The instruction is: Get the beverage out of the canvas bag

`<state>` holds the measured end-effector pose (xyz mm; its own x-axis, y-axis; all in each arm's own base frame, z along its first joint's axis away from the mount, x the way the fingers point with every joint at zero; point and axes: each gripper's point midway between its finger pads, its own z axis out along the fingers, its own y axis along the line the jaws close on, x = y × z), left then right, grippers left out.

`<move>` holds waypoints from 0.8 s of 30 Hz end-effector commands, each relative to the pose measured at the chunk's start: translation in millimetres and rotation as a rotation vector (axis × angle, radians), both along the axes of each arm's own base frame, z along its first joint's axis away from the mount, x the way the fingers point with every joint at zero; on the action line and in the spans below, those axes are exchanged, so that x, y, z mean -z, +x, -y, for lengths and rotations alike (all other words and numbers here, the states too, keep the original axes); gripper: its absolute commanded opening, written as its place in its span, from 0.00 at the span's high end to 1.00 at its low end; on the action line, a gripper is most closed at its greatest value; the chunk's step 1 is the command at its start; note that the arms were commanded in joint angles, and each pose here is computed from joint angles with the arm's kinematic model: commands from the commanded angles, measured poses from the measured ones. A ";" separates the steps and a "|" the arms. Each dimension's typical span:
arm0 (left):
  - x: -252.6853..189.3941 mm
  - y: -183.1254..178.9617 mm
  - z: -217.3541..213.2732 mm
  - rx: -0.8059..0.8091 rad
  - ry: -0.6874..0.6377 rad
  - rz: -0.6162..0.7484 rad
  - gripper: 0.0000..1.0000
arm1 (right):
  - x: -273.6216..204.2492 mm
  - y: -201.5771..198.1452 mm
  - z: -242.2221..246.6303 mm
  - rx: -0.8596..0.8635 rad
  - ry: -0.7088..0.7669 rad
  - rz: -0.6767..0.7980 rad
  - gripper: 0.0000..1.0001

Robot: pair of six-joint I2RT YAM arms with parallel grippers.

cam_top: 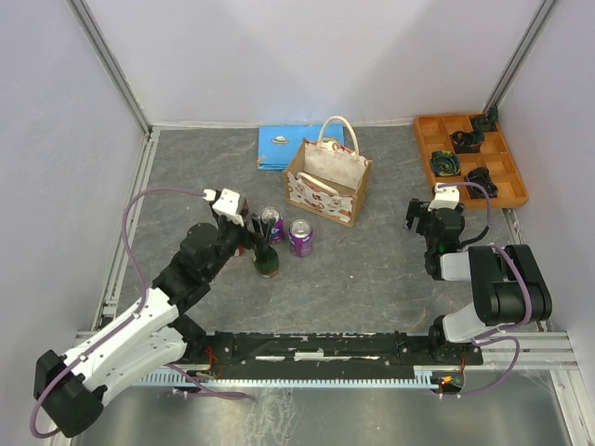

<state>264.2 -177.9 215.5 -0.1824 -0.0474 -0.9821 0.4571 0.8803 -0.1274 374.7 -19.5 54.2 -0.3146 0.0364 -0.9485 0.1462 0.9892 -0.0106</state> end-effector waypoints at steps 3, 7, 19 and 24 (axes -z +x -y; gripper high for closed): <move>-84.1 31.9 -18.1 -0.181 -0.025 0.149 0.15 | -16.8 10.8 -0.5 -0.007 -0.008 0.057 0.01; -99.1 54.7 -31.6 -0.266 0.063 0.137 0.11 | -16.9 10.9 -0.2 -0.006 -0.008 0.058 0.01; -83.6 131.4 -139.7 -0.497 -0.065 0.012 0.01 | -17.8 11.2 -0.2 -0.007 -0.009 0.060 0.01; -69.4 151.5 -191.3 -0.583 -0.204 -0.054 0.01 | -16.8 10.8 -0.2 -0.006 -0.008 0.057 0.01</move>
